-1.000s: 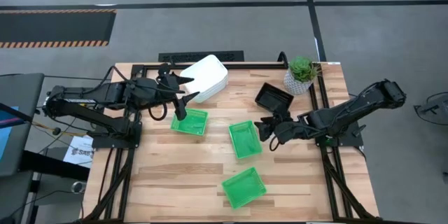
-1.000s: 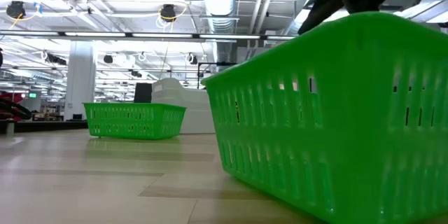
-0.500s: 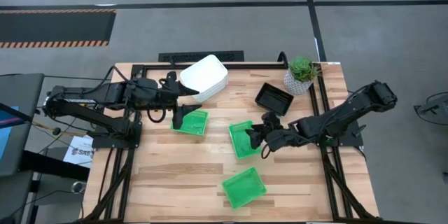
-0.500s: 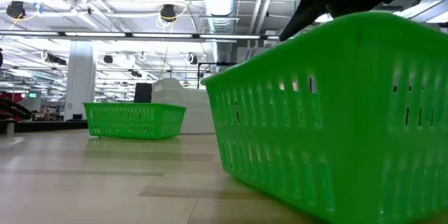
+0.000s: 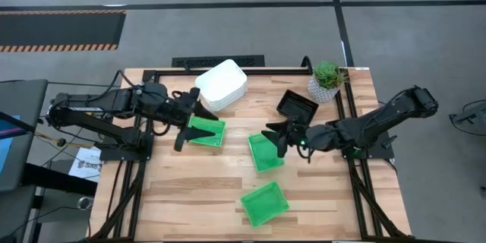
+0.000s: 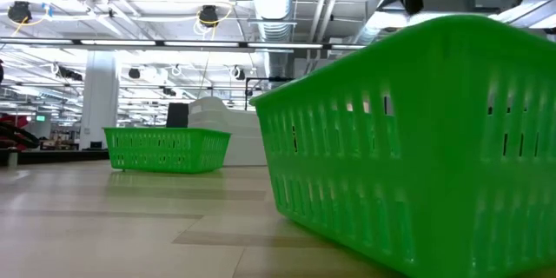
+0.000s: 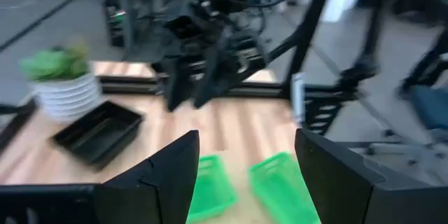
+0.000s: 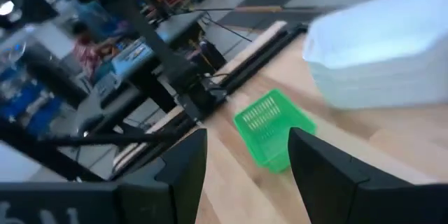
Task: Stack baskets by color
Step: Adjust the top right green bin
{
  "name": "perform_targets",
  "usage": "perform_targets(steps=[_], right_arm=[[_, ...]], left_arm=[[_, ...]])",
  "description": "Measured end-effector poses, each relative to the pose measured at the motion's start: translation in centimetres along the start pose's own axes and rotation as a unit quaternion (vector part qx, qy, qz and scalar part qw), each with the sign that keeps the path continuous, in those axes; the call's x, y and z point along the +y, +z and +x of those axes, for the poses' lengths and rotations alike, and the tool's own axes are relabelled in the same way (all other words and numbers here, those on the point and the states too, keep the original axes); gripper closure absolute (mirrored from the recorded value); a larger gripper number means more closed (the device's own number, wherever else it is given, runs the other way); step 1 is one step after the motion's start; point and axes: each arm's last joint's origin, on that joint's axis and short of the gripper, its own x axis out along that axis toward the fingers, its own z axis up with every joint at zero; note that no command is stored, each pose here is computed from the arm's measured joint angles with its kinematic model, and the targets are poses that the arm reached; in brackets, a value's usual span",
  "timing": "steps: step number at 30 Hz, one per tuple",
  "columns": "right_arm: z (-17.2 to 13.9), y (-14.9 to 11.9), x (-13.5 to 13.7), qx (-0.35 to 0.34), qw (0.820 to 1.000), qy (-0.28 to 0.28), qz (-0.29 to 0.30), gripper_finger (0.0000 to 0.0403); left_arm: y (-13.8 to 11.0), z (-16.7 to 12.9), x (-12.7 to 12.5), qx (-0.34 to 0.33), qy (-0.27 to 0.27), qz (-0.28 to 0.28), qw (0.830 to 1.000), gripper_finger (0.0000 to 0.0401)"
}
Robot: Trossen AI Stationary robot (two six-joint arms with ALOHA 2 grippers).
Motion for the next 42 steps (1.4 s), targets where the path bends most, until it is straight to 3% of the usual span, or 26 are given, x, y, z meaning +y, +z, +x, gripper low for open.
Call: perform_targets(steps=[3, 7, 12, 18, 22, 27, 31, 36, 42], right_arm=[[-0.2, -0.3, 0.5, 0.023, 0.999, 0.024, -0.036, 0.0182], [0.4, -2.0, 0.8, 0.067, 0.997, 0.034, -0.037, 0.0182], [2.2, -5.7, 0.4, 0.133, 0.991, 0.015, -0.028, 0.0182], [5.0, -9.9, -0.7, 0.191, 0.98, -0.047, -0.032, 0.0182], [6.1, -10.0, -0.2, 0.222, 0.969, -0.094, -0.052, 0.0191], [5.8, -8.0, 0.9, 0.259, 0.95, -0.155, -0.082, 0.0209], [5.4, -7.2, 0.6, 0.271, 0.936, -0.216, -0.061, 0.0227], [4.0, -7.8, -1.0, 0.291, 0.905, -0.31, -0.033, 0.0247], [3.3, -8.6, -2.2, 0.29, 0.89, -0.35, -0.017, 0.0261]], left_arm=[[0.1, -0.3, -0.1, 0.008, -0.001, -0.027, 1.0, 0.0177], [-0.9, -0.4, 0.0, 0.06, 0.035, -0.062, 0.996, 0.0177], [-3.4, -0.1, -0.2, 0.126, 0.104, -0.092, 0.982, 0.0177], [-5.6, 0.7, -1.2, 0.151, 0.097, -0.125, 0.976, 0.0177], [-7.0, 1.3, -2.3, 0.155, 0.09, -0.134, 0.975, 0.0177], [-8.5, 1.5, -4.0, 0.155, 0.09, -0.137, 0.974, 0.0177], [-9.8, 1.4, -5.6, 0.151, 0.081, -0.146, 0.974, 0.0177], [-11.8, 1.2, -7.6, 0.136, 0.098, -0.152, 0.974, 0.0177], [-13.0, 0.8, -9.0, 0.116, 0.112, -0.176, 0.971, 0.0177]])
